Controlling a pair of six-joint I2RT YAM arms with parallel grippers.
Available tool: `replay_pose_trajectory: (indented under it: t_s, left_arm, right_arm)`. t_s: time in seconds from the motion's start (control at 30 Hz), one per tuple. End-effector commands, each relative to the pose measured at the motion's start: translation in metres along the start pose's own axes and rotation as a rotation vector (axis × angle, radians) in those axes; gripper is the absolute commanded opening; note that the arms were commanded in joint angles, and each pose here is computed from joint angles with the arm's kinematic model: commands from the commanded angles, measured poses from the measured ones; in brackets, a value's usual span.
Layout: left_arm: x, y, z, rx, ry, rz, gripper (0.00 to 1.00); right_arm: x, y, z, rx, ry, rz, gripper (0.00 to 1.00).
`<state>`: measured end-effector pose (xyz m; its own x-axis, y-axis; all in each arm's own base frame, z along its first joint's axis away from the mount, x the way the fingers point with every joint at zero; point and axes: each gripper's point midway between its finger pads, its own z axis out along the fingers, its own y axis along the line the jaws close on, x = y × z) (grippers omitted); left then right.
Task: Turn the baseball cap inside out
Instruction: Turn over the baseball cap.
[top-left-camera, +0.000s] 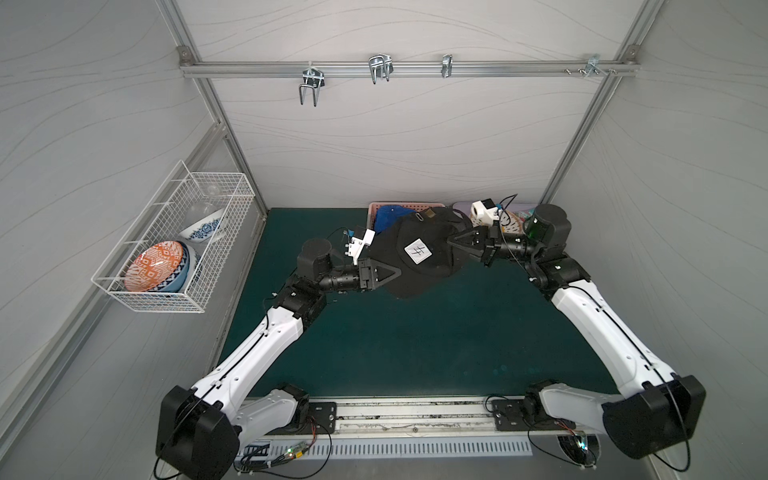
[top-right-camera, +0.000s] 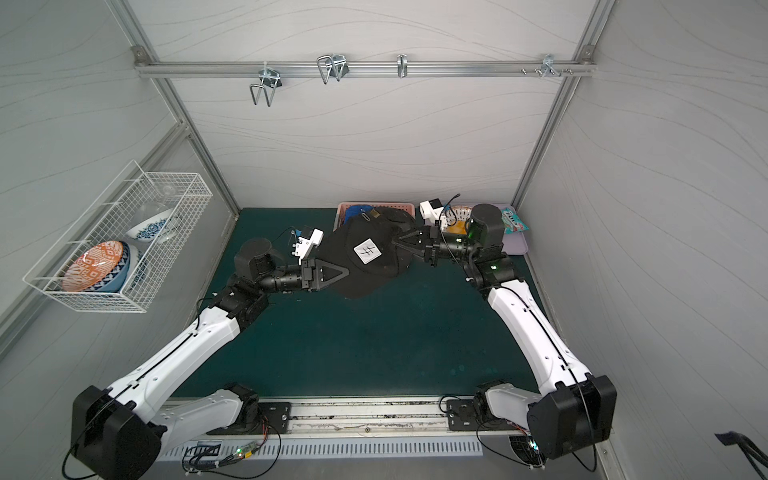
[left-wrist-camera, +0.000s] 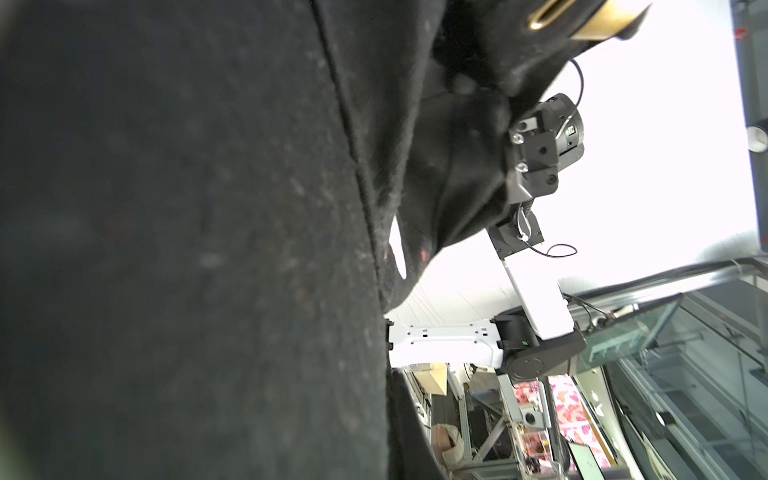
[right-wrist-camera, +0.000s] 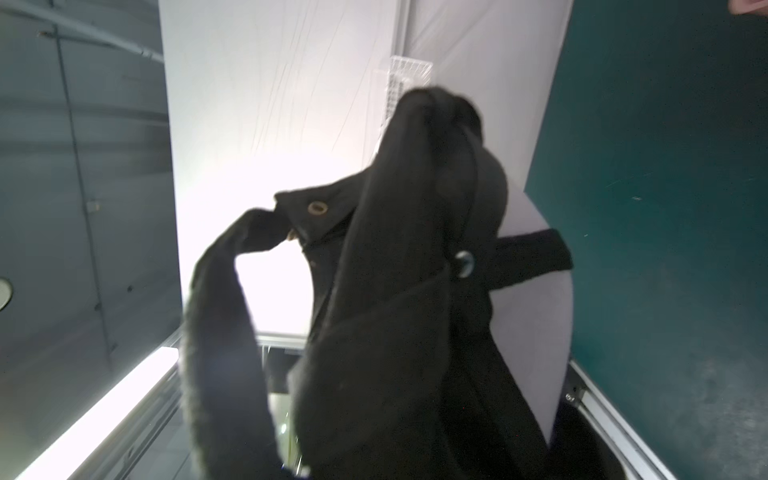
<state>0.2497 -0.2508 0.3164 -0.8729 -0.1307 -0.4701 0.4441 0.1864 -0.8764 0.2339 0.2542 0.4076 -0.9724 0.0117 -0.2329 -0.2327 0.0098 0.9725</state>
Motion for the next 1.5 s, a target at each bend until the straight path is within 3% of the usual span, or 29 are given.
replay_pose_trajectory:
  t_s: [0.0, 0.17, 0.3, 0.33, 0.4, 0.47, 0.5, 0.53, 0.67, 0.8, 1.03, 1.37, 1.43, 1.47]
  left_arm:
    - [-0.018, 0.009, -0.004, -0.026, -0.021, 0.011, 0.0]
    - [-0.027, 0.037, -0.008, -0.132, -0.045, -0.064, 0.0]
    - [-0.031, 0.022, -0.015, -0.08, -0.049, -0.015, 0.0]
    - [-0.03, 0.012, -0.017, -0.046, -0.042, 0.008, 0.0]
    - [-0.024, -0.01, -0.024, 0.029, -0.017, 0.061, 0.0]
    - [-0.016, -0.019, -0.029, 0.056, 0.012, 0.074, 0.0]
    - [-0.011, -0.019, -0.03, 0.053, 0.026, 0.07, 0.0]
    - [-0.008, -0.017, -0.031, 0.041, 0.037, 0.057, 0.0]
    - [-0.006, -0.007, -0.032, -0.012, 0.036, -0.012, 0.0]
    - [-0.006, -0.01, -0.033, -0.029, 0.053, -0.01, 0.0]
    - [0.005, -0.017, -0.032, 0.014, 0.102, 0.004, 0.0]
    - [0.019, -0.027, -0.031, 0.066, 0.164, 0.027, 0.0]
    - [0.021, -0.027, -0.031, 0.07, 0.171, 0.024, 0.0]
    - [0.022, -0.027, -0.031, 0.071, 0.173, 0.024, 0.0]
  right_arm:
    - [0.046, 0.063, -0.002, -0.114, 0.199, -0.168, 0.0]
    - [0.059, 0.099, 0.001, -0.164, 0.228, -0.288, 0.0]
    - [0.05, 0.101, -0.005, -0.15, 0.167, -0.337, 0.02]
    - [0.045, 0.089, -0.006, -0.116, 0.144, -0.308, 0.13]
    - [0.03, 0.06, -0.016, -0.02, 0.068, -0.309, 0.57]
    - [0.014, 0.037, -0.031, 0.049, -0.007, -0.314, 0.85]
    - [0.006, 0.031, -0.038, 0.069, -0.046, -0.324, 0.97]
    - [-0.001, 0.027, -0.045, 0.088, -0.08, -0.34, 0.99]
    - [-0.005, 0.02, -0.054, 0.237, -0.145, -0.541, 0.99]
    - [-0.009, 0.003, -0.05, 0.446, -0.129, -0.748, 0.99]
    - [-0.02, -0.025, -0.004, 0.611, 0.087, -0.999, 0.99]
    - [-0.055, -0.041, 0.028, 0.645, 0.161, -1.091, 0.97]
    - [-0.058, -0.04, 0.032, 0.624, 0.159, -1.085, 0.88]
    - [-0.059, -0.037, 0.035, 0.605, 0.15, -1.077, 0.77]
